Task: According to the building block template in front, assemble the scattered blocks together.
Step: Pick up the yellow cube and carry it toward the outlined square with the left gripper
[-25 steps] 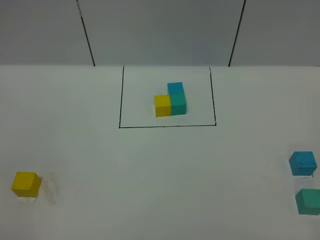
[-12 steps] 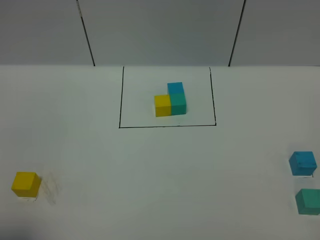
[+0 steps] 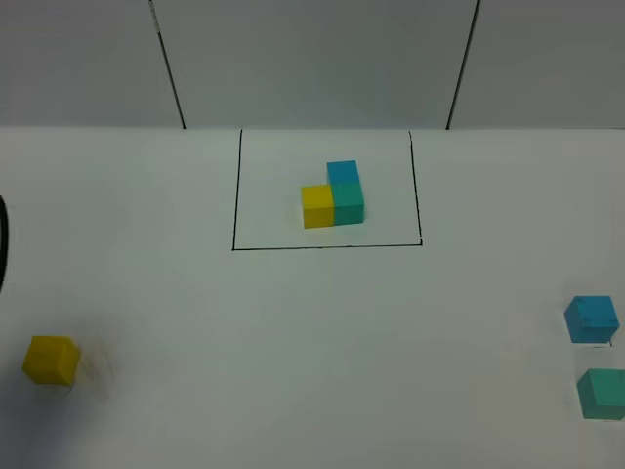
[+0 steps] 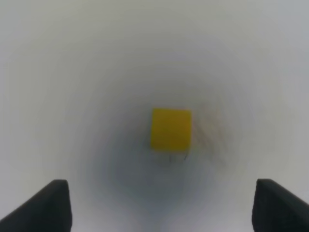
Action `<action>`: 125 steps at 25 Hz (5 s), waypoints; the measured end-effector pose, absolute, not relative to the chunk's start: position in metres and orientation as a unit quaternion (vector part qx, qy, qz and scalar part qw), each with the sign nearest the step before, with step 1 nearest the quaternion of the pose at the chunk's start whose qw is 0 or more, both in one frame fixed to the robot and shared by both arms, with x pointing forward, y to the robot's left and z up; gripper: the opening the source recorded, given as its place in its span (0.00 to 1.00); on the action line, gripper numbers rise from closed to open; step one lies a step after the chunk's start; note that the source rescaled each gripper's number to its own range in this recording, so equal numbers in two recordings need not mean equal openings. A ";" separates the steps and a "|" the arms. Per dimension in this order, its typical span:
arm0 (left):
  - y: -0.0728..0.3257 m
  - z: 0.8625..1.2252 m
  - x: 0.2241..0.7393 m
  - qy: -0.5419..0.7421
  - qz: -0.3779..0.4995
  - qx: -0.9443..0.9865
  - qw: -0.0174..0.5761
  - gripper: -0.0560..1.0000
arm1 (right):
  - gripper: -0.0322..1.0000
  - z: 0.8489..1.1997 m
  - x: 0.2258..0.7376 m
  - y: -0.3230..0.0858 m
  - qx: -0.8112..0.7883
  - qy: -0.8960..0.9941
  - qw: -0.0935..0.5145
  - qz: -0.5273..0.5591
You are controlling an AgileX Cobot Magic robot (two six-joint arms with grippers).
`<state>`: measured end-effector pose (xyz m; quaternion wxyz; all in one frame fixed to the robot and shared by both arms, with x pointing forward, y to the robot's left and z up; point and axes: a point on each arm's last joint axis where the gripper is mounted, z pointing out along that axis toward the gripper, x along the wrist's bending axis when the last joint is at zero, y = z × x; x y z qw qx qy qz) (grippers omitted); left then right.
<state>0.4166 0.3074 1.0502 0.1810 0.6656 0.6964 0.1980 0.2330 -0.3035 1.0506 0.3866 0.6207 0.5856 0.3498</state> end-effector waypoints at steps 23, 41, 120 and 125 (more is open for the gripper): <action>0.302 0.949 0.492 0.703 0.090 0.696 0.120 0.70 | 0.03 1.051 0.233 -0.304 0.621 0.586 0.387 0.350; 0.303 0.908 0.505 0.710 0.061 0.695 0.093 0.70 | 0.03 1.051 0.233 -0.304 0.621 0.586 0.387 0.350; 0.029 0.892 0.550 0.013 0.001 0.997 0.076 0.05 | 0.04 1.050 0.233 -0.303 0.621 0.586 0.385 0.350; 0.029 0.893 0.550 0.012 -0.004 0.997 0.073 0.05 | 0.04 1.050 0.233 -0.303 0.621 0.586 0.385 0.350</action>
